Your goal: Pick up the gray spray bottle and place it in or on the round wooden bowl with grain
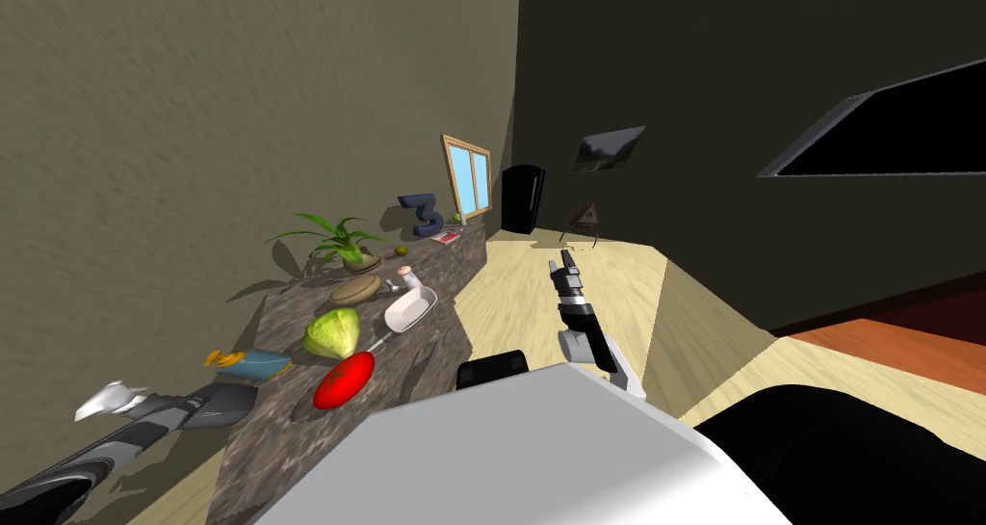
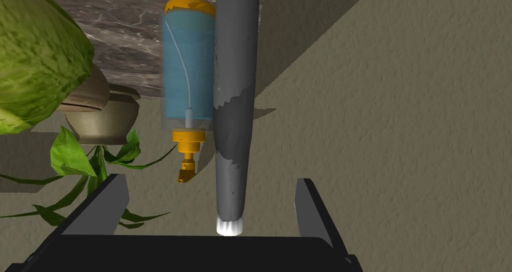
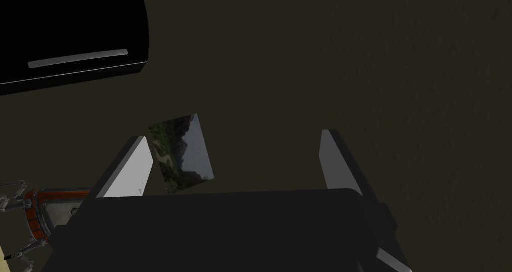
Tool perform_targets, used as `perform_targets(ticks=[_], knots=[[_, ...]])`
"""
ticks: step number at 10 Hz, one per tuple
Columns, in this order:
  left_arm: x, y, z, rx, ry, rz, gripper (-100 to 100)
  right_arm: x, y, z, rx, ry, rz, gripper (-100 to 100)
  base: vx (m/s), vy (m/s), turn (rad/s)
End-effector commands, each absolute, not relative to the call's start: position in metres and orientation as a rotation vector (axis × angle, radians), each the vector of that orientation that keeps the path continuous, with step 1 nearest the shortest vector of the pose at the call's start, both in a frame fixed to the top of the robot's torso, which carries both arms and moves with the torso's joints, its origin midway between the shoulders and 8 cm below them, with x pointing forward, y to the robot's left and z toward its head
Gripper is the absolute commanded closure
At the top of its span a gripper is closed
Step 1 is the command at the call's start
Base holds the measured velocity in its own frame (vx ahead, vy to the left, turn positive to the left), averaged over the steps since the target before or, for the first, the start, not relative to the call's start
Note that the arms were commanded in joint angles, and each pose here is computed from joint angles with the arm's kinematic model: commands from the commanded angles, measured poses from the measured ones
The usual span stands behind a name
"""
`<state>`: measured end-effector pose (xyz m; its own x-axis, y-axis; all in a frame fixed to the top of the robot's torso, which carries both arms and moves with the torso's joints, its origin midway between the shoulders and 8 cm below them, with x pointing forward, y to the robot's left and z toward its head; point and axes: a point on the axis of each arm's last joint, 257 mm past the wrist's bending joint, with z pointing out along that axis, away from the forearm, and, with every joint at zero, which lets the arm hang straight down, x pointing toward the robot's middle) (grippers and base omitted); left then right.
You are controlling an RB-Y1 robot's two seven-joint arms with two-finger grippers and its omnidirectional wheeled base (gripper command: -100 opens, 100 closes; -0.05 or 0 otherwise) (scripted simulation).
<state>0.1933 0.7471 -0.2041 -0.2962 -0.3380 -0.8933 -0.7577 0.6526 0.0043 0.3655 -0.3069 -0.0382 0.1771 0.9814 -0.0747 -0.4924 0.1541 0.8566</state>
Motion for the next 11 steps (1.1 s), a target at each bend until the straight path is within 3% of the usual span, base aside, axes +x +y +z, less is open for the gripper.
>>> perform_targets(ticks=[1,5,6,7,8,9,11], knots=[[0.187,0.752,-0.213,-0.887,1.892,0.543,-100,0.365,-0.307,-0.038,0.804,0.767,1.22,0,-0.028,0.032,-0.096],[0.178,0.758,-0.225,-0.919,1.891,0.549,-100,0.365,-0.307,-0.038,0.804,0.767,1.22,0,-0.029,0.032,-0.098],[0.178,0.759,-0.226,-0.919,1.891,0.549,0,0.365,-0.307,-0.038,0.804,0.767,1.22,0,0.0,0.0,0.0],[0.175,0.763,-0.23,-0.927,1.884,0.556,-100,0.365,-0.307,-0.038,0.804,0.767,1.22,0,-0.017,0.019,-0.059],[0.176,0.762,-0.228,-0.925,1.886,0.553,-100,0.365,-0.307,-0.038,0.804,0.767,1.22,0,-0.01,0.01,-0.026],[0.176,0.762,-0.229,-0.925,1.886,0.553,100,0.365,-0.307,-0.038,0.804,0.767,1.22,0,0.0,0.0,0.0],[0.176,0.762,-0.229,-0.924,1.887,0.553,100,0.365,-0.307,-0.038,0.804,0.767,1.22,0,0.0,0.0,0.0]])
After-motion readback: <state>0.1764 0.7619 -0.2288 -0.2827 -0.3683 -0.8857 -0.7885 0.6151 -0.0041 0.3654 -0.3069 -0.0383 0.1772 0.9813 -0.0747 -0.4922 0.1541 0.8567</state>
